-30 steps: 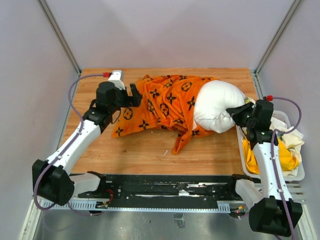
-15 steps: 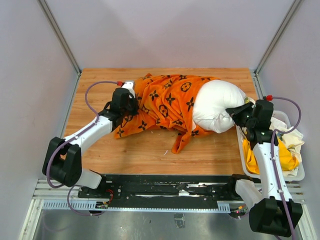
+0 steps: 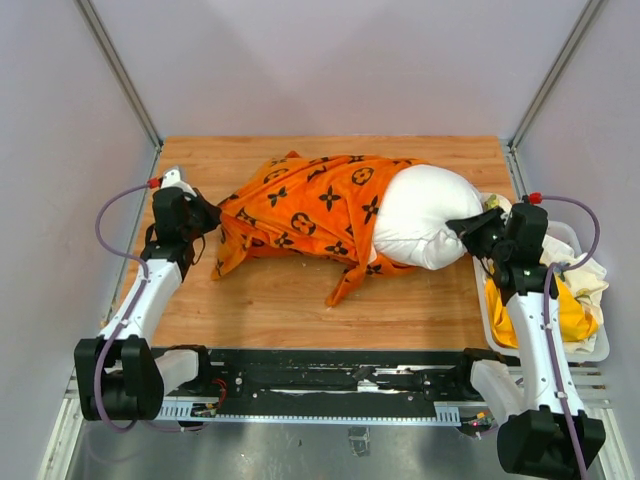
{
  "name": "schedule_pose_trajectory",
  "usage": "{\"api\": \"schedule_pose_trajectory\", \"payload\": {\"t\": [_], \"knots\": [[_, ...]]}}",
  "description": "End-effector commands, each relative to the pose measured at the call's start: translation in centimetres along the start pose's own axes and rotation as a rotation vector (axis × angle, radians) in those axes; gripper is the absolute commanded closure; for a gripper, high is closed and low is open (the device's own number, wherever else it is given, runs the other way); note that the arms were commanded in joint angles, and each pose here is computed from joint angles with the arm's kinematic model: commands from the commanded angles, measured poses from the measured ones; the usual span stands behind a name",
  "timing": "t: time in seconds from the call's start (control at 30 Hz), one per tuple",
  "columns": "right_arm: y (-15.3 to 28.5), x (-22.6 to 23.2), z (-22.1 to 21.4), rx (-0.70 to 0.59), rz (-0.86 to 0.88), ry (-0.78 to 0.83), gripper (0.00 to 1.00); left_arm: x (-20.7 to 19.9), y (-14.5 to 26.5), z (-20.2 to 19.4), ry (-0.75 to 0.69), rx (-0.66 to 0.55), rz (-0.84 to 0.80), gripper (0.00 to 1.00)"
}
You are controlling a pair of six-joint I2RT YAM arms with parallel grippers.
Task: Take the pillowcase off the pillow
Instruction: Remove the pillow from the pillowcase.
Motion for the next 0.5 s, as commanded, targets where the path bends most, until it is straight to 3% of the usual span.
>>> {"api": "schedule_pose_trajectory", "payload": {"t": [0.0,0.03,0.07,0.17,0.2,0.3,0.47], "knots": [[0.7,1.5,4.1,-0.287,0.004,0.038,0.99,1.7,0.4,2.3,0.015,-0.162,0.108,1.0],[0.5,1.6,4.1,-0.275,0.028,0.046,0.99,1.3,0.5,2.4,0.002,-0.159,0.066,0.98],[0.2,1.9,4.0,-0.25,0.057,0.053,0.99,0.8,0.7,2.7,-0.005,-0.151,0.019,0.87],[-1.2,2.7,3.3,-0.129,0.119,0.075,0.99,-1.6,1.4,3.5,-0.038,-0.149,-0.052,0.2],[-1.7,3.1,3.0,-0.087,0.134,0.089,0.99,-2.8,1.7,3.6,-0.082,-0.159,-0.061,0.02],[-2.8,4.5,2.0,-0.007,0.174,0.144,0.99,-6.8,2.8,3.6,-0.187,-0.201,-0.09,0.01],[-3.3,6.9,0.2,0.023,0.221,0.255,0.99,-11.0,2.6,4.3,-0.24,-0.228,-0.234,0.0]]}}
Point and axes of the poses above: each gripper's point midway between its finger pads, its own y axis back along the fingers, its own x axis along the line the jaws close on, z = x × y, the point moved 10 cm from there along y, back along the fingers, and after that the axes turned 3 degrees about y, right-handed, at the moved point
